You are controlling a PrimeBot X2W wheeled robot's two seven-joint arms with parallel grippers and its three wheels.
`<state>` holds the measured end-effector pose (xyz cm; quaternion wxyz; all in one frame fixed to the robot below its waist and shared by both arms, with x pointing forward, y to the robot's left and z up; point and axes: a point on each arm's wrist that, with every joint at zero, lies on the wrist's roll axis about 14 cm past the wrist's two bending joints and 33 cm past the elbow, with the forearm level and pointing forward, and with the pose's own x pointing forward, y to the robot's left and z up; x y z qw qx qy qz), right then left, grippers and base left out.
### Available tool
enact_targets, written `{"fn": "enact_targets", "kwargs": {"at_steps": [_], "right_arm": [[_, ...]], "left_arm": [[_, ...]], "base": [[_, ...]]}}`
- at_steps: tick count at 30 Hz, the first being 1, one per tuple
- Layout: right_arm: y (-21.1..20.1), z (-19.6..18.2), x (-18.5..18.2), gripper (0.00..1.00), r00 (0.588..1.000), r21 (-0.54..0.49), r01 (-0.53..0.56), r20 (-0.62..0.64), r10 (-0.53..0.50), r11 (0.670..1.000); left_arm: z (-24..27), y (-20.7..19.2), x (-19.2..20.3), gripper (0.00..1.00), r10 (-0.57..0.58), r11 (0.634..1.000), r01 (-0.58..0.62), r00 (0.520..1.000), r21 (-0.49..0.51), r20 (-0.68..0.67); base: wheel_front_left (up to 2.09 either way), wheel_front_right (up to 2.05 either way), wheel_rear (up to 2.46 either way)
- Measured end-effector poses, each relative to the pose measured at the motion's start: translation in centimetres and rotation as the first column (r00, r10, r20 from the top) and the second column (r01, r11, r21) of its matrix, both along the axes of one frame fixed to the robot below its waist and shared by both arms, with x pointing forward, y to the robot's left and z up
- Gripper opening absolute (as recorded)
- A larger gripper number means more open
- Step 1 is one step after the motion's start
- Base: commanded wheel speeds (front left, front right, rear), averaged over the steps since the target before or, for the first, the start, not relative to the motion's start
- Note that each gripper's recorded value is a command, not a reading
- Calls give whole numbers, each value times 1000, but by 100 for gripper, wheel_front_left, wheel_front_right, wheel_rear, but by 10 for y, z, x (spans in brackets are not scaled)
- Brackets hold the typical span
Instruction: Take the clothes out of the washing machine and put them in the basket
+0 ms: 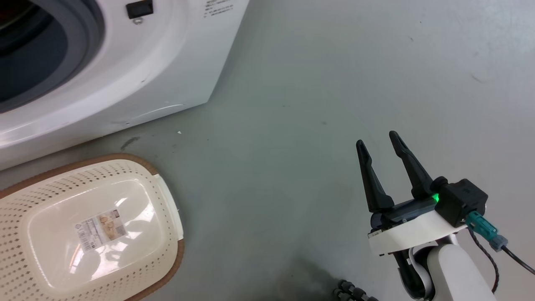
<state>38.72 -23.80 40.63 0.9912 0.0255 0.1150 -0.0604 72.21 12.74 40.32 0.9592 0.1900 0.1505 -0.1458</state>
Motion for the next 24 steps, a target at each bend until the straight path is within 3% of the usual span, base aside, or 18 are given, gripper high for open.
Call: {"fn": "enact_targets", "kwargs": {"at_steps": [16, 24], "right_arm": [[-3, -20, -13, 100, 996, 30, 42, -79, -40, 999], [-2, -34, -14, 100, 992, 46, 51, -118, -45, 998]], "left_arm": [[-57, 31, 31, 100, 84, 989, -55, 971, 137, -223], [-96, 37, 21, 100, 126, 977, -48, 916, 208, -381]], "base": [[0, 0, 0], [0, 0, 0]]}}
